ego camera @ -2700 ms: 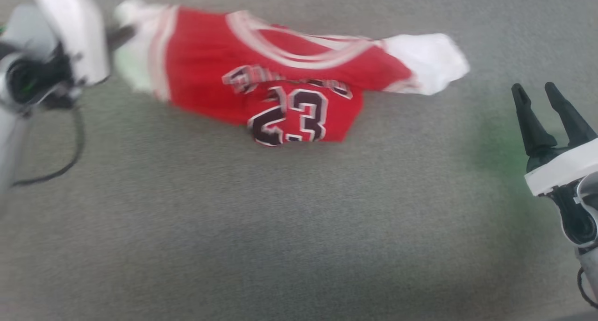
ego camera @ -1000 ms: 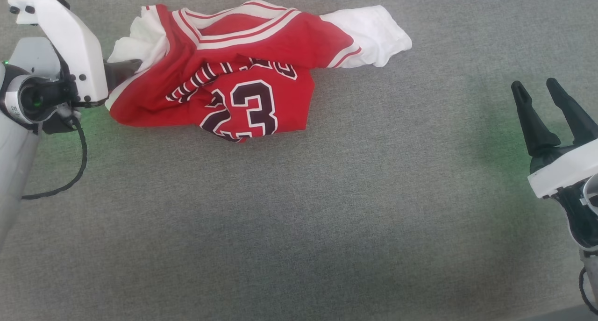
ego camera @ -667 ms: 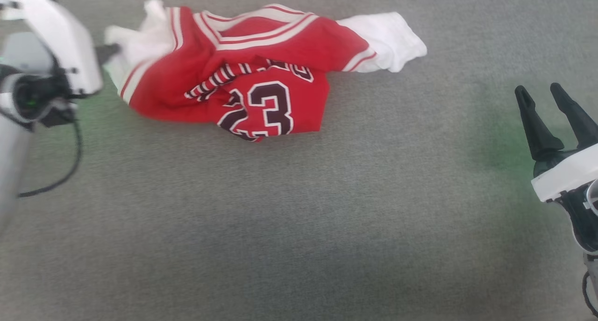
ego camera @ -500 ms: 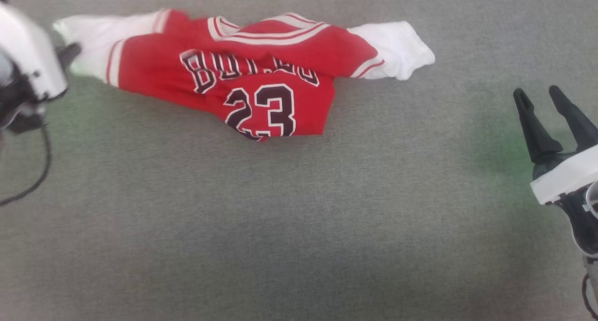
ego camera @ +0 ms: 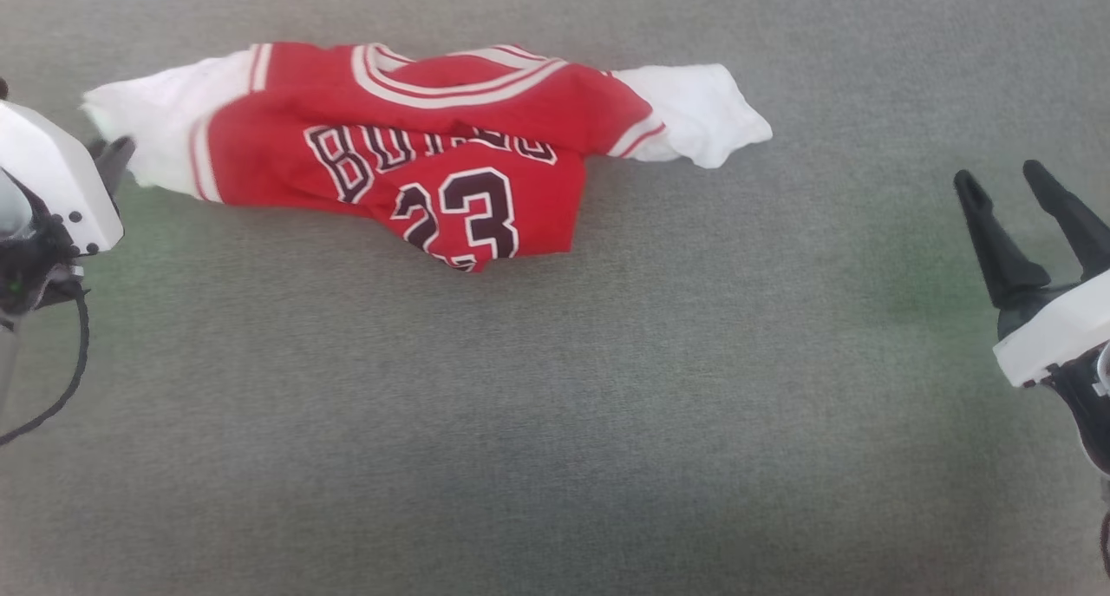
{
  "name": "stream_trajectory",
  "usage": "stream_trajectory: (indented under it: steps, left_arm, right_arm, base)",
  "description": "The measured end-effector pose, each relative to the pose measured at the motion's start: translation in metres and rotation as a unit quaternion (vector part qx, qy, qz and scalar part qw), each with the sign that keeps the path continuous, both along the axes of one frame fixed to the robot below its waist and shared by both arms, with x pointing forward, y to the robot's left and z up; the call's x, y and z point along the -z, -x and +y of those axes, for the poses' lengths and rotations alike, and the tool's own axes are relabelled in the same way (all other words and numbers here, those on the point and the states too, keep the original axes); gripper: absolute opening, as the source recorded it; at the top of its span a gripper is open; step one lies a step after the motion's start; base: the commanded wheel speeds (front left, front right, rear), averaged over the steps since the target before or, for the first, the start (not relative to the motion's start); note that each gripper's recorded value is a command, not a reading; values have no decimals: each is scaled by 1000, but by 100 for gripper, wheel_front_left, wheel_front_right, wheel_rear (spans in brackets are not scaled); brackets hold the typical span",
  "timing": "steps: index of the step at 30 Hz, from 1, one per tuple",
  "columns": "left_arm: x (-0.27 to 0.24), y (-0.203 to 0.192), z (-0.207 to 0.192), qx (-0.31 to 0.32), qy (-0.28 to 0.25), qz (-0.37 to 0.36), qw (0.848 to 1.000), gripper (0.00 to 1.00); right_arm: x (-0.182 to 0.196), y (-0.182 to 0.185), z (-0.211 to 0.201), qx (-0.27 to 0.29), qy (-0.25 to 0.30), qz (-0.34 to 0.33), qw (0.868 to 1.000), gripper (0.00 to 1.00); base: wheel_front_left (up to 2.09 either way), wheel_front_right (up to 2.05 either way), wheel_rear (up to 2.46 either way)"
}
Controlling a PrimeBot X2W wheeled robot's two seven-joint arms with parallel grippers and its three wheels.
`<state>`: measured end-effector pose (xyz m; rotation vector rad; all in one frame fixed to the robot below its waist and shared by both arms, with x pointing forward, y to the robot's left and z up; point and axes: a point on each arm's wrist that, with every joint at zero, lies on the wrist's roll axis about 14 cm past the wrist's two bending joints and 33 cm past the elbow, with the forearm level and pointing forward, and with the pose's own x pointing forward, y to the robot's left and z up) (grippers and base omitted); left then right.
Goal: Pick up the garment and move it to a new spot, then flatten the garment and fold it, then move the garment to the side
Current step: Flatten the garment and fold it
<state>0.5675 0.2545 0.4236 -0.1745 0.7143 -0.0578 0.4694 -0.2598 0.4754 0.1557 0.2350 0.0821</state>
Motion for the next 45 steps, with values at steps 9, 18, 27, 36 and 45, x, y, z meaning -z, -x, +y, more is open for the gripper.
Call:
stream_trajectory:
  steps: [9, 18, 27, 36, 45]
  left_arm:
    - [-30, 28, -4, 3, 0, -177, 984, 100]
    - [-18, 116, -36, -21, -4, -247, 969, 100]
    - [-38, 164, -43, -67, -36, -294, 953, 100]
    - [-35, 167, -33, -90, -49, -297, 949, 100]
    - [-54, 123, -40, 9, -75, -329, 941, 100]
  right_arm:
    - [-10, 1, 47, -130, 86, 26, 988, 100]
    - [-12, -7, 109, -281, 159, 61, 944, 100]
    - [10, -33, 157, -380, 206, 113, 895, 100]
    - [65, -57, 170, -415, 238, 167, 862, 100]
    - [77, -66, 164, -419, 238, 169, 860, 0]
  base:
    - [0, 0, 0]
    - [0, 0, 0]
    - [0, 0, 0]
    - [0, 0, 0]
    - [0, 0, 0]
